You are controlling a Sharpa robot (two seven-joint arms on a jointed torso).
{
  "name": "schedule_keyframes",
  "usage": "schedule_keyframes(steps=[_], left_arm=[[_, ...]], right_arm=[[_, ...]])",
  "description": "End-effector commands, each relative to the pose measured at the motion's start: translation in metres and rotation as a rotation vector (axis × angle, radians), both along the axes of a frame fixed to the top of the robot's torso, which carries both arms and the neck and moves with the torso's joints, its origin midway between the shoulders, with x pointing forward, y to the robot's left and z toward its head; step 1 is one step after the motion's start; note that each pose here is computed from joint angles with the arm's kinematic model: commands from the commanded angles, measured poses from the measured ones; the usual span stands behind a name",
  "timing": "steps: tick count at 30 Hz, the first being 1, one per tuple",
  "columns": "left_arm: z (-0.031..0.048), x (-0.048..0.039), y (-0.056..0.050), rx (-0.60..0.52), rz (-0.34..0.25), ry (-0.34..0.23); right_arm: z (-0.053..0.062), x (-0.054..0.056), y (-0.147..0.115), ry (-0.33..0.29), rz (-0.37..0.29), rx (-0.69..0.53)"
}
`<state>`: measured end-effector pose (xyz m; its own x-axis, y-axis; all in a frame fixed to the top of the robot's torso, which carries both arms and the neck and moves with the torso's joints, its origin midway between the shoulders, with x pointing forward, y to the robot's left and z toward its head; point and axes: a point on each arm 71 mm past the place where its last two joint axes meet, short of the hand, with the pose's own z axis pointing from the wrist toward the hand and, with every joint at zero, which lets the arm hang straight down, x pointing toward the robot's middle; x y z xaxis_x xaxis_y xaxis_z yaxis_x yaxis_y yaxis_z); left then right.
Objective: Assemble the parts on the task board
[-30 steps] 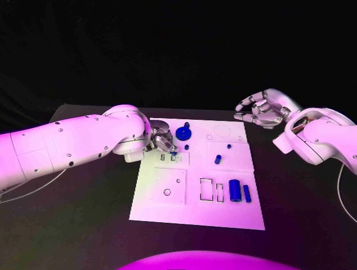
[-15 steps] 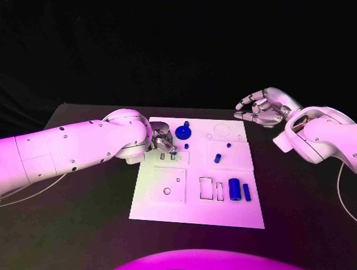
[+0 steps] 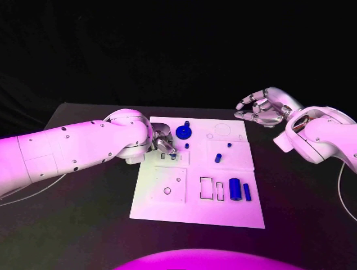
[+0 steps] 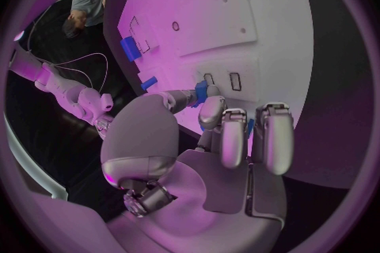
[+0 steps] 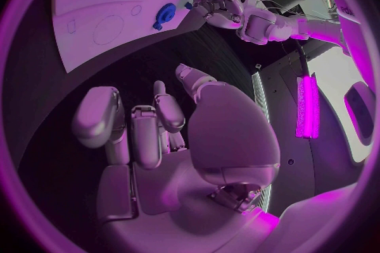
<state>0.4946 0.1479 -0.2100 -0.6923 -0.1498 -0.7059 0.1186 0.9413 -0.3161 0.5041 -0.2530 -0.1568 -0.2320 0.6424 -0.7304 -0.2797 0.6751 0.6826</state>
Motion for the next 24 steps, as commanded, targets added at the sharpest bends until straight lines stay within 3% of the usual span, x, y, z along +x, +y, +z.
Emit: schedule_keyframes(steps=[1, 24], left_arm=[[-0.0024, -0.0015, -0.0019, 0.02, -0.028, 0.022], [-0.0094, -0.0041, -0.0004, 0.048, -0.045, 0.035]], right_arm=[[-0.0006, -0.0005, 0.0012, 0.0, 0.013, -0.008], [-0.0009, -0.0009, 0.0, 0.002, 0.012, -0.008]])
